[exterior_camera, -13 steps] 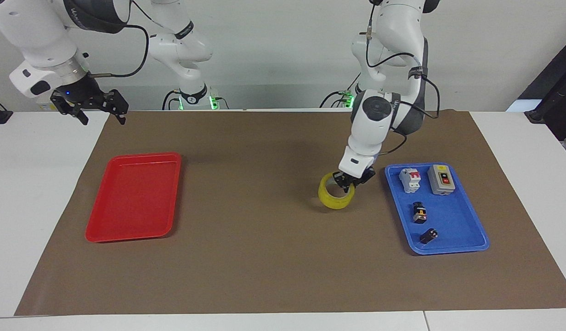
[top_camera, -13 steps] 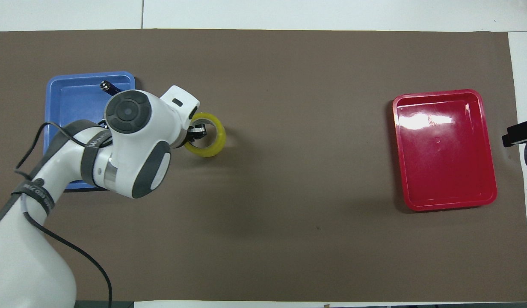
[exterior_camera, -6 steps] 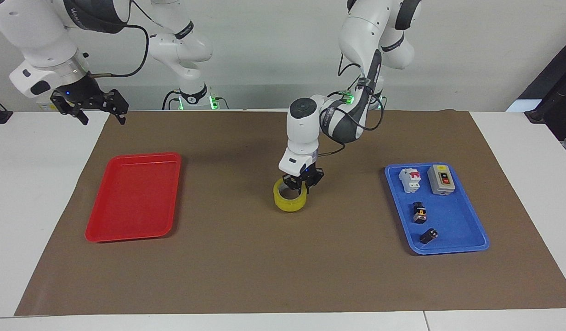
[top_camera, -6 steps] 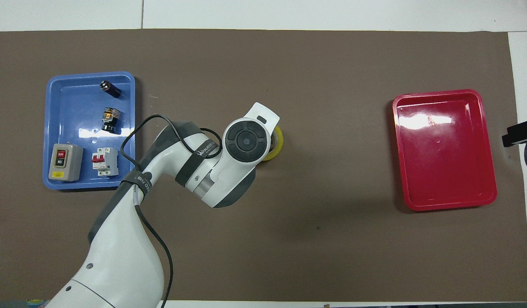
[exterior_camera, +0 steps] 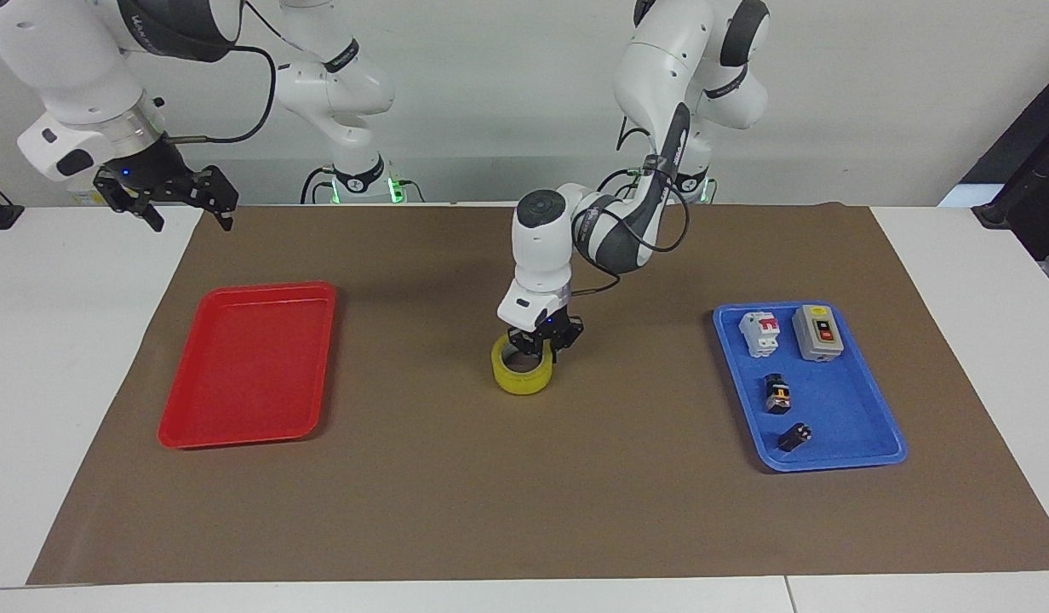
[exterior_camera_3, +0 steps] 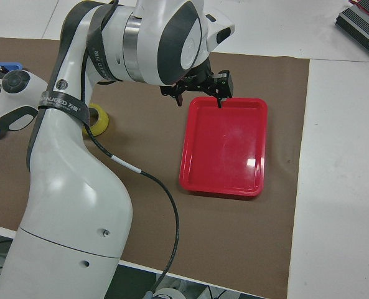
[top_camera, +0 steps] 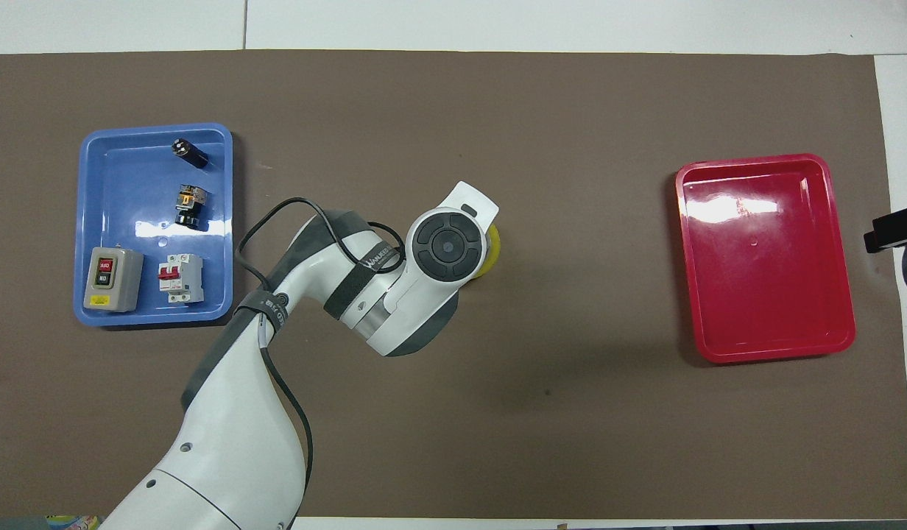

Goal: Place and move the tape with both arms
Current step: 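Carry the tape with the left gripper and set it on the table center, then withdraw the left gripper while the right gripper reaches the tape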

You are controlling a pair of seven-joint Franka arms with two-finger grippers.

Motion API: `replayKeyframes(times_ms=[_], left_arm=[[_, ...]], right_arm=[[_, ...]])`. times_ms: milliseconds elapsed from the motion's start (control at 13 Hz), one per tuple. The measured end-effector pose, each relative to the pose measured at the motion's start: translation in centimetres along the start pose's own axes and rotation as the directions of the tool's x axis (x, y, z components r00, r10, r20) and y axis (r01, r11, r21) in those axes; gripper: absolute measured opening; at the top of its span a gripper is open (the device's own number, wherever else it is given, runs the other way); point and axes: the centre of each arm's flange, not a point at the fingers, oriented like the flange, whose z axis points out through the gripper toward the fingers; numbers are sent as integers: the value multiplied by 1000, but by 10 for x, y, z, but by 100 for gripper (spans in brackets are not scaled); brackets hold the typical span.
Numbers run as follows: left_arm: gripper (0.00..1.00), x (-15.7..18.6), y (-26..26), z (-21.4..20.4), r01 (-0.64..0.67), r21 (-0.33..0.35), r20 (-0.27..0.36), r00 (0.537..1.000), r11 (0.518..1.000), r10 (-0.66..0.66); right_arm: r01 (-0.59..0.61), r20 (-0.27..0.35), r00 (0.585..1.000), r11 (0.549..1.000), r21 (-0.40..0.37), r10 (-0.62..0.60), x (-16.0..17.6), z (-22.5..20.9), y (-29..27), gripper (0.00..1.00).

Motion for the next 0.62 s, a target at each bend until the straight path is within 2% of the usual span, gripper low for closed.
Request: replayKeyframes(times_ms=[77, 308, 462, 615], left_arm=[[37, 0, 0, -1, 0, -1, -1, 1000, 1000, 0], [80, 9, -7, -12, 16, -10, -16, 1000, 1000, -17], [100, 25, -30, -38, 34, -24, -37, 999, 999, -35], [100, 38, -76, -67, 18, -10, -38, 999, 1000, -18]], right_arm=[[0, 0, 1000, 1000, 0, 0, 0, 0, 0, 100], [1, 0, 1000, 1000, 0, -1, 0, 0, 0, 100], [5, -4, 1000, 1000, 1, -5, 1, 1, -3, 100], [26, -33, 999, 1000, 5, -26, 7, 1, -15, 100]])
